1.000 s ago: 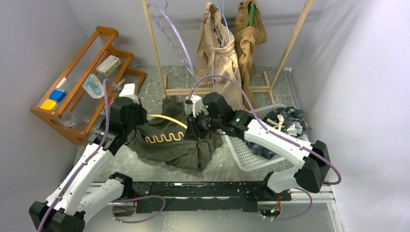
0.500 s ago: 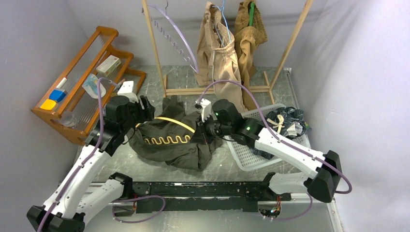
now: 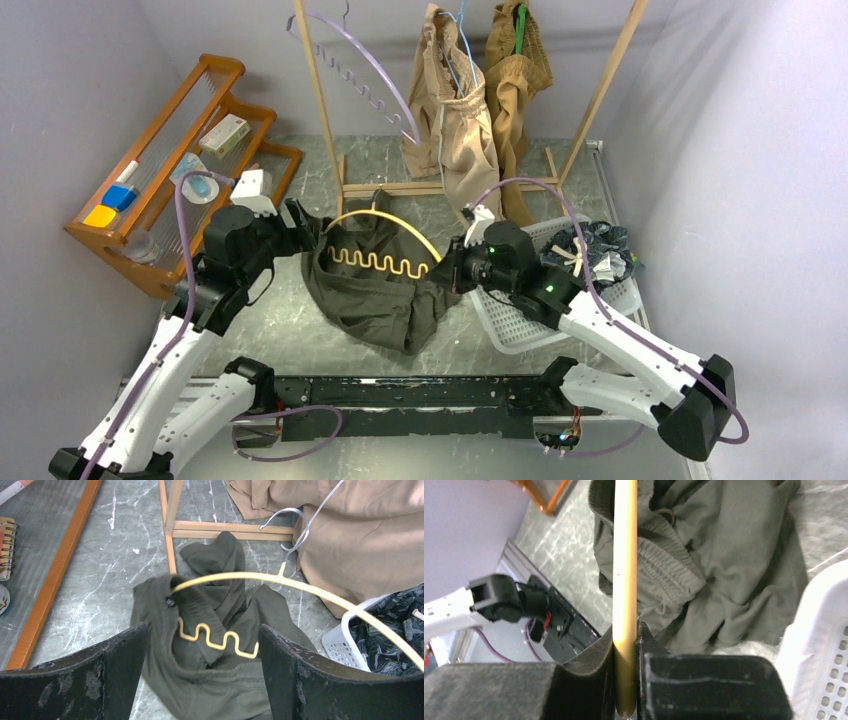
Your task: Remove the shorts from the hanger
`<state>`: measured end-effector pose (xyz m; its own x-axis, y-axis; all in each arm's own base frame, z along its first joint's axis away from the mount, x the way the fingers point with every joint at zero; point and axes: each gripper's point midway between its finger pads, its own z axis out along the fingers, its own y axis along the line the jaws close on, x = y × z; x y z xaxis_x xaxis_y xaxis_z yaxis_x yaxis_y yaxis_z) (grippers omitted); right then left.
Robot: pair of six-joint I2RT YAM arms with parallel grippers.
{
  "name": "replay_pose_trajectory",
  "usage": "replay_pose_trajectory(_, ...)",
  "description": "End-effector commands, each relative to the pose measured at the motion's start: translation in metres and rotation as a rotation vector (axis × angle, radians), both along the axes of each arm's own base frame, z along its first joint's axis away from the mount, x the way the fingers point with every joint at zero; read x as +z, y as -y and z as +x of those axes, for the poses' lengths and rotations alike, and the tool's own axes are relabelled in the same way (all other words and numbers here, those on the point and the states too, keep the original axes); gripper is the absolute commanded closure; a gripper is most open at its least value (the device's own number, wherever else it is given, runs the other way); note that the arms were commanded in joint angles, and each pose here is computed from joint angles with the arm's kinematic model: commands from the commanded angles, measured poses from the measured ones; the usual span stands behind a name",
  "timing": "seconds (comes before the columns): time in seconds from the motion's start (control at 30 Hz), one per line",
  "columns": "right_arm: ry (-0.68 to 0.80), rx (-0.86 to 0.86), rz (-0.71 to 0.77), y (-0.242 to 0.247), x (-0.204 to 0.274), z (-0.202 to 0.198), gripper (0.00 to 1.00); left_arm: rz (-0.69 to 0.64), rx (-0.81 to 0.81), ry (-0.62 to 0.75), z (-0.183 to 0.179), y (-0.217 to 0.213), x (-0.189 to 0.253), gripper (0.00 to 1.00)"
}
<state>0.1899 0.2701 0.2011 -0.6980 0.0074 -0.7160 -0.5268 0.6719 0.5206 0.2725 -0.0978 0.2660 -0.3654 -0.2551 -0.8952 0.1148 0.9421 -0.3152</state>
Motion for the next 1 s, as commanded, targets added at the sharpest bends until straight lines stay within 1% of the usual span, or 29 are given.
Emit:
replay_pose_trajectory(0.0,0.096,-0.119,0.151,0.008,0.046,0.029,1.00,-0.019,-0.011,-0.006,0.003,0.005,-0.003,0.15)
replay_pose_trajectory(0.1,0.105,-0.131,0.119,0.015,0.054,0.030,1.00,-0.004,0.047,-0.079,0.006,-0.001,-0.021,0.15)
replay_pose_trajectory(0.23,0.135,-0.074,0.037,0.024,0.072,0.022,1.00,-0.005,0.128,-0.113,0.009,-0.011,-0.032,0.14)
replay_pose_trajectory(0.33,0.152,-0.134,-0.026,0.044,0.078,0.022,1.00,-0.014,0.167,-0.113,0.010,-0.016,-0.034,0.14)
replay_pose_trajectory(0.47,0.179,-0.218,-0.062,0.065,0.078,0.023,1.00,-0.032,0.184,-0.105,0.013,-0.017,-0.034,0.13)
replay_pose_trajectory(0.67,0.176,-0.277,-0.082,0.072,0.073,0.030,1.00,-0.027,0.186,-0.114,0.015,-0.016,-0.033,0.13)
replay_pose_trajectory(0.83,0.220,-0.223,0.012,0.062,0.102,0.023,1.00,-0.021,0.178,-0.130,0.014,-0.015,-0.037,0.13)
replay_pose_trajectory(0.97,0.234,-0.250,-0.048,0.075,0.114,0.023,1.00,-0.025,0.180,-0.145,0.014,-0.014,-0.042,0.12)
